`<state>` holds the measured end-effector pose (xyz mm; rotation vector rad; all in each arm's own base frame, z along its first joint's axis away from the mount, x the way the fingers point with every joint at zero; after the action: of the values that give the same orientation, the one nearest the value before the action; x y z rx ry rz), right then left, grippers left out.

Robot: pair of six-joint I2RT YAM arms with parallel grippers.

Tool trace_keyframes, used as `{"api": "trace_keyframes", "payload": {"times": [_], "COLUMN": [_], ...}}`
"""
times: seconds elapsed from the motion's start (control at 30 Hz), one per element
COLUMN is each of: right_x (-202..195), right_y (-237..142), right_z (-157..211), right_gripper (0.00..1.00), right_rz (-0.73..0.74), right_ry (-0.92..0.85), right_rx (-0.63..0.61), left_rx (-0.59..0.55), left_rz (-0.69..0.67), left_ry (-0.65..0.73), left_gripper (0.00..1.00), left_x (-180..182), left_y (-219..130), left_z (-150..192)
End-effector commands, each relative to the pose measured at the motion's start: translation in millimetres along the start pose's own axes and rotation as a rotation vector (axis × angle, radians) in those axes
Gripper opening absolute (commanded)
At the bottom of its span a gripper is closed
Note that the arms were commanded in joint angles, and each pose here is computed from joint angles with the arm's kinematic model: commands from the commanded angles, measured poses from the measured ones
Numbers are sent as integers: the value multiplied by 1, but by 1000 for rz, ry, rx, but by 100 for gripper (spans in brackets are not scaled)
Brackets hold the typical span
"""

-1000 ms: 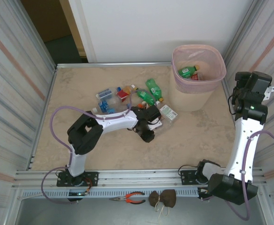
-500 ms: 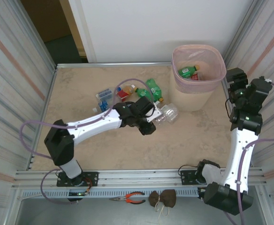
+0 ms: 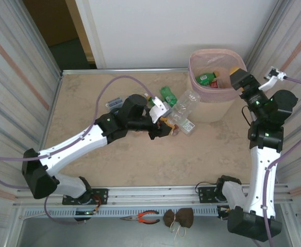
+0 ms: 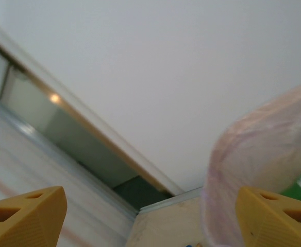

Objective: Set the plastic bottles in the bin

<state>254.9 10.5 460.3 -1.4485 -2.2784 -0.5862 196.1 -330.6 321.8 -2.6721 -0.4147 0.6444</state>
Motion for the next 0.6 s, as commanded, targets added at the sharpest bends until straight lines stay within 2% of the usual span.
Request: {"api": "trace_keyframes", "payload": {"times": [0.0, 0.13, 0.3, 0.47, 0.57], "right_x": [60, 103, 142, 173, 186], "right_y": [-10, -22, -38, -48, -54], "right_z": [-4, 5, 11, 22, 30], "right_gripper": [85, 85, 84, 85, 91], "right_rz": [-280, -428, -612, -798, -882], "right_ry": [-214, -346, -421, -450, -473], "right_rx": [-23, -33, -48, -7, 18], "left_rx": [-170, -275, -358, -389, -394], "left_rz": [165, 255, 340, 400, 421], "left_ry": [86, 152, 204, 240, 248], "left_gripper": [27, 27, 27, 27, 27], "left_x": [-33, -53, -71, -81, -84], "left_y": [-27, -47, -66, -74, -76], "left_z": [-32, -48, -61, -66, -67]}}
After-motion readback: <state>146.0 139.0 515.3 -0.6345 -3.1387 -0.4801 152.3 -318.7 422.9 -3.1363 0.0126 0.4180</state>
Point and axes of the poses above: each hand's point on the last joint's axis, 136 mm out from that joint toward the fingers, its own y axis out along the fingers, its own x axis along the line the jaws close on, z = x × y, the point moved 5 cm from there along -y, back along the fingers, and after that the axes turned 12 degrees about -y, right-handed, at the moved point
